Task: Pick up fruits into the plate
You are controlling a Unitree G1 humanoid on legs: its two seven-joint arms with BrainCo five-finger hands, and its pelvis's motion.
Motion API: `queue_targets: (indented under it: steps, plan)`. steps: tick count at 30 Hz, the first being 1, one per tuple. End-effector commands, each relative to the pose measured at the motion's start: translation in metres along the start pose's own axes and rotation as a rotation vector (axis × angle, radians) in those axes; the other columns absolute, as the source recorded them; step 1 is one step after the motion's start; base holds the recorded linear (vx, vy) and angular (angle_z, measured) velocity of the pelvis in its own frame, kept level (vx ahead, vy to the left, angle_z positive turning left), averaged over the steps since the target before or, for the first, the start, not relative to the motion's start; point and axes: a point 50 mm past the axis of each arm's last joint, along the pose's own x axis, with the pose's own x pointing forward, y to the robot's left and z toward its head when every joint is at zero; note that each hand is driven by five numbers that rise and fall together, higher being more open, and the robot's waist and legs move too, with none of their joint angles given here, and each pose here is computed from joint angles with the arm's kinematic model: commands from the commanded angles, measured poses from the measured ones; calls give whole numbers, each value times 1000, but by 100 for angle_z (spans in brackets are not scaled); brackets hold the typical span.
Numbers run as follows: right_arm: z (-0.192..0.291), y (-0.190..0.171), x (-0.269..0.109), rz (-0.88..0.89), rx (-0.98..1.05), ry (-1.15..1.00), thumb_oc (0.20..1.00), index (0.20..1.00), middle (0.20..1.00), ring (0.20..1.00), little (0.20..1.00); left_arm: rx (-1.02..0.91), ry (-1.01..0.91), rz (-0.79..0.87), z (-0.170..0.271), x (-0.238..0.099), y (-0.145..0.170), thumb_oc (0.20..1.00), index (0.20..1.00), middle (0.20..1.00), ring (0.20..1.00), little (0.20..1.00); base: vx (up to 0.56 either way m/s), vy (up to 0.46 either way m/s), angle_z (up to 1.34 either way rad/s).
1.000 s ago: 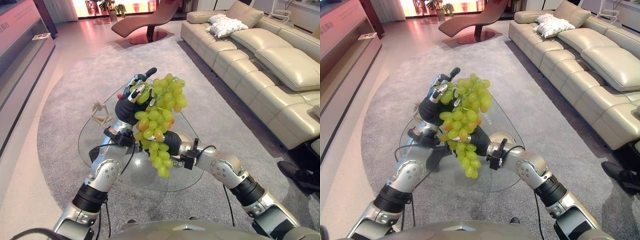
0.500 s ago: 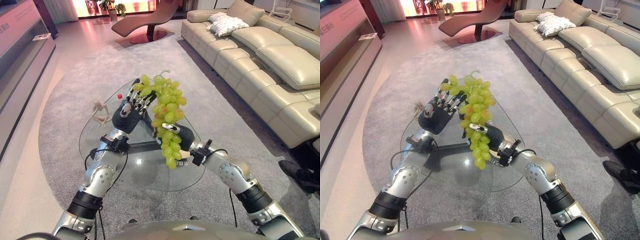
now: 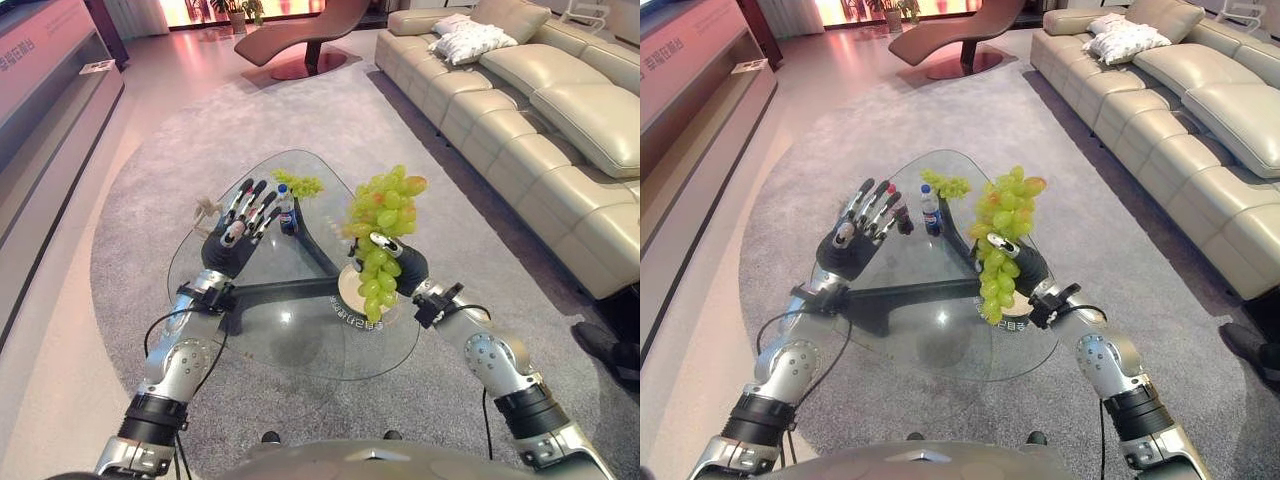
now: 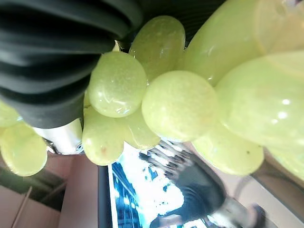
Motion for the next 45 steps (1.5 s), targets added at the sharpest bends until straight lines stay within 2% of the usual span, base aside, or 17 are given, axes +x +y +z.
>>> queue_targets:
  steps: [1,2,4,6,7,9,12,19,25,34,45]
  plan:
    - [41,13,7,60,-91,-201,200,200,200,200,200,227,111,4,4,-2,16,1000,1000,1000,1000,1000,0,0,0]
    - [41,13,7,57,-92,-201,200,200,200,200,200,230,117,6,3,-2,16,1000,1000,1000,1000,1000,0,0,0]
    - [39,2,3,8,-109,-185,200,200,200,200,200,266,245,66,-15,-17,35,1000,1000,1000,1000,1000,0,0,0]
    - [38,1,2,-4,-116,-180,200,200,200,200,200,269,265,81,-18,-20,38,1000,1000,1000,1000,1000,0,0,0]
    - [34,-10,-2,-54,-142,-153,200,200,200,200,200,279,348,172,-33,-36,56,1000,1000,1000,1000,1000,0,0,0]
    - [32,-16,-3,-89,-159,-133,200,200,200,200,200,280,393,233,-41,-45,64,1000,1000,1000,1000,1000,0,0,0]
    - [28,-34,-7,-187,-211,-83,200,200,200,200,200,309,490,422,-63,-70,86,1000,1000,1000,1000,1000,-28,16,0]
    - [20,-74,-18,-438,-430,58,200,200,200,200,200,374,664,730,-91,-112,112,1000,1000,1000,1000,1000,-55,2,1]
    - [39,-100,-19,-606,-614,114,200,200,200,200,200,460,805,837,-100,-139,124,1000,1000,1000,1000,1000,-88,-11,11]
    - [82,-118,-15,-802,-905,119,200,200,200,200,200,440,813,954,-103,-147,130,1000,1000,1000,1000,1000,-86,-15,9]
    - [164,-128,-27,-1050,-1255,117,200,200,200,200,200,510,675,877,-87,-103,127,1000,1000,1000,1000,1000,-90,-23,11]
